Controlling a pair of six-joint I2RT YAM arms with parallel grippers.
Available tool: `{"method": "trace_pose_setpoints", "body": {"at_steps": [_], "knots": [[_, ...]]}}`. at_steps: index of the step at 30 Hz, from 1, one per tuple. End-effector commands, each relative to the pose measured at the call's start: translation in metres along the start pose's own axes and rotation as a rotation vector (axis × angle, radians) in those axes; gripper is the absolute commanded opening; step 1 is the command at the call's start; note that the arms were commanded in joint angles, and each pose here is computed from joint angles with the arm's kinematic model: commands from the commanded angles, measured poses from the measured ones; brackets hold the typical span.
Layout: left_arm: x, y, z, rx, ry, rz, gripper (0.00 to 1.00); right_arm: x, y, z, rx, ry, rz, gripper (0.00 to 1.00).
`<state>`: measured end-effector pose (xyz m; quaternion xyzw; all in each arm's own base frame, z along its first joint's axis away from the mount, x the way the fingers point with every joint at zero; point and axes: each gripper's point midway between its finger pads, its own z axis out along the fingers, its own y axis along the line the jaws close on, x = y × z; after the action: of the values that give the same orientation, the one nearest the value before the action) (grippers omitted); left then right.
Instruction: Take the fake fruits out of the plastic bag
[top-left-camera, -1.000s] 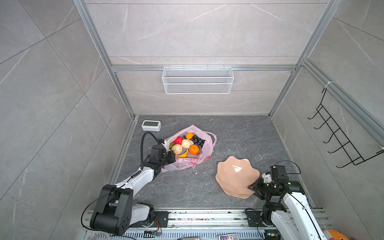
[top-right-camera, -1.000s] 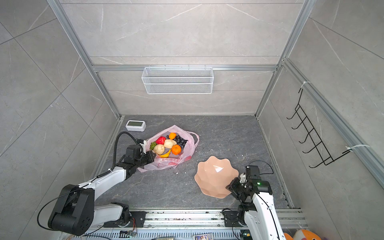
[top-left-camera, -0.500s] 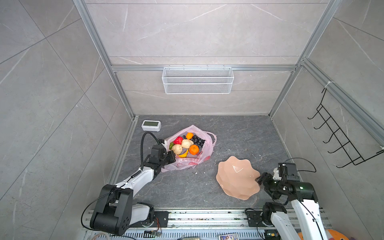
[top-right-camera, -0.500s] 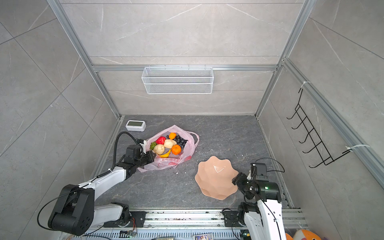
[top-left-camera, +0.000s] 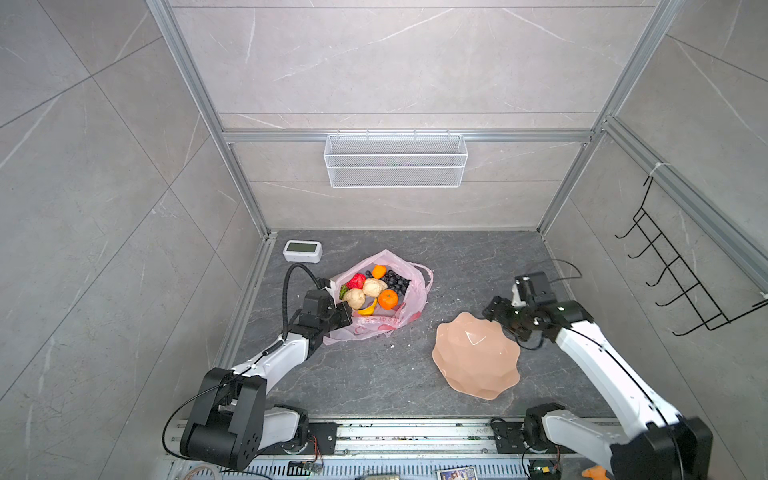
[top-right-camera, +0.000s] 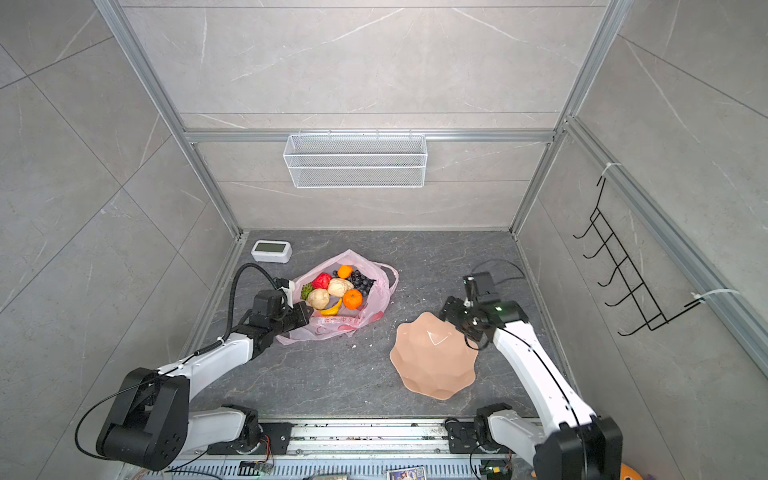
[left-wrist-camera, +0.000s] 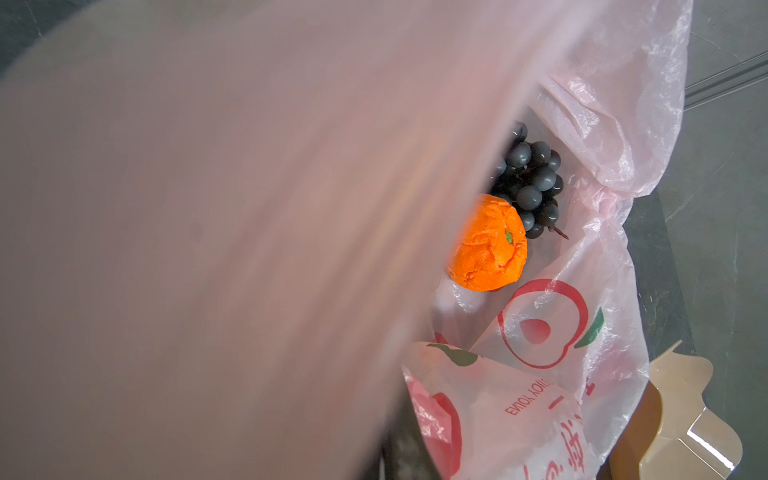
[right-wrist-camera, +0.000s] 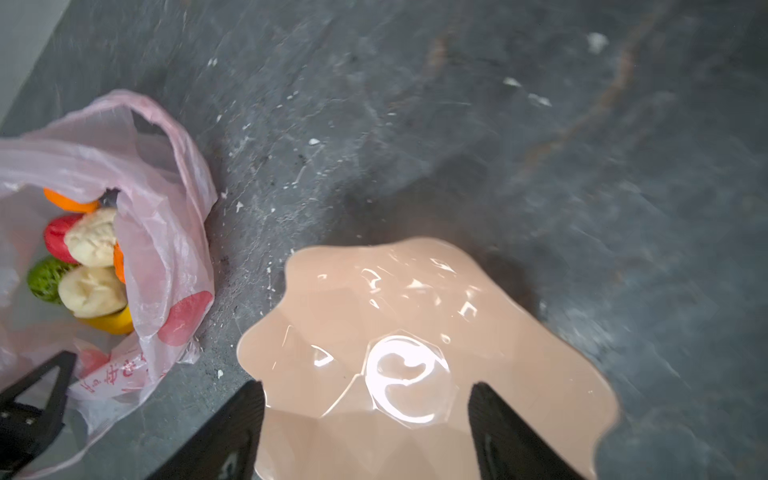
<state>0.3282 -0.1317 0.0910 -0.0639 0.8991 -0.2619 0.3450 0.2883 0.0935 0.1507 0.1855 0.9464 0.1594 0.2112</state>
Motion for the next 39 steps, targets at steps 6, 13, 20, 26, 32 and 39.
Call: {"method": "trace_pose_setpoints", "body": {"at_steps": [6, 13, 20, 26, 32, 39], "knots": [[-0.009, -0.009, -0.002, 0.012, -0.015, 0.049, 0.00, -0.047, 0.128, 0.070, -0.102, -0.062, -0.356, 0.89], [-0.010, -0.007, -0.003, -0.008, -0.016, 0.059, 0.00, -0.043, 0.185, 0.111, -0.133, -0.035, -0.575, 0.92], [-0.009, -0.008, -0.002, -0.007, -0.012, 0.060, 0.00, -0.052, 0.195, 0.149, -0.072, -0.013, -0.634, 0.90], [-0.009, -0.014, -0.004, 0.020, -0.022, 0.067, 0.00, -0.063, 0.192, 0.168, 0.007, -0.009, -0.585, 0.75], [0.001, -0.033, 0.006, 0.055, 0.016, 0.116, 0.00, -0.078, 0.178, 0.159, 0.048, -0.079, -0.508, 0.31], [0.027, -0.084, 0.025, 0.158, 0.081, 0.227, 0.00, -0.104, 0.126, 0.142, 0.013, -0.103, -0.303, 0.17]]}}
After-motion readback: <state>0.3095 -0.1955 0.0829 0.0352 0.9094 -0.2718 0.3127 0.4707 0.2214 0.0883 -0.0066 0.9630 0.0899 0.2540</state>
